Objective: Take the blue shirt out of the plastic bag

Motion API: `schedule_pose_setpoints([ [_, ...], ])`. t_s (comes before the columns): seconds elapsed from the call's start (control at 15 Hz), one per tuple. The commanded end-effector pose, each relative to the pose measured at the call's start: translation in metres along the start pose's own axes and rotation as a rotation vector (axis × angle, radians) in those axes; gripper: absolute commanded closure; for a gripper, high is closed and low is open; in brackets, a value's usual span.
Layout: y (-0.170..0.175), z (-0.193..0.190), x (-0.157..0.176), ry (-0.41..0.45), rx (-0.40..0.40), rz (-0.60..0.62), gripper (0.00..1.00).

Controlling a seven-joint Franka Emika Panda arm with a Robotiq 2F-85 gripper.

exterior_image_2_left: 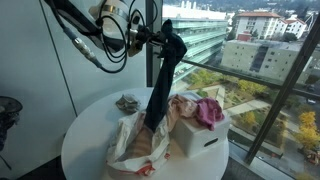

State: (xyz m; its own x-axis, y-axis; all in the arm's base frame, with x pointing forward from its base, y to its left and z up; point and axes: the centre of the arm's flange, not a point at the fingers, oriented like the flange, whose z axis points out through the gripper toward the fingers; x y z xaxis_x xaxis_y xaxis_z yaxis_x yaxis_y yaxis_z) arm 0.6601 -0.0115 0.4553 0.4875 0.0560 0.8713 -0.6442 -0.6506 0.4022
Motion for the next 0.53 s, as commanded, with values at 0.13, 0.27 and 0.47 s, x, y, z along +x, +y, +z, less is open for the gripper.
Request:
schedule_pose_setpoints([
  [0.13, -0.003, -0.003, 0.046, 0.113, -0.025, 0.039, 0.87],
  [0.27, -0.007, 0.008, 0.054, 0.104, -0.028, 0.045, 0.87],
  [0.47, -0.011, 0.017, 0.074, 0.116, -0.035, 0.058, 0.87],
])
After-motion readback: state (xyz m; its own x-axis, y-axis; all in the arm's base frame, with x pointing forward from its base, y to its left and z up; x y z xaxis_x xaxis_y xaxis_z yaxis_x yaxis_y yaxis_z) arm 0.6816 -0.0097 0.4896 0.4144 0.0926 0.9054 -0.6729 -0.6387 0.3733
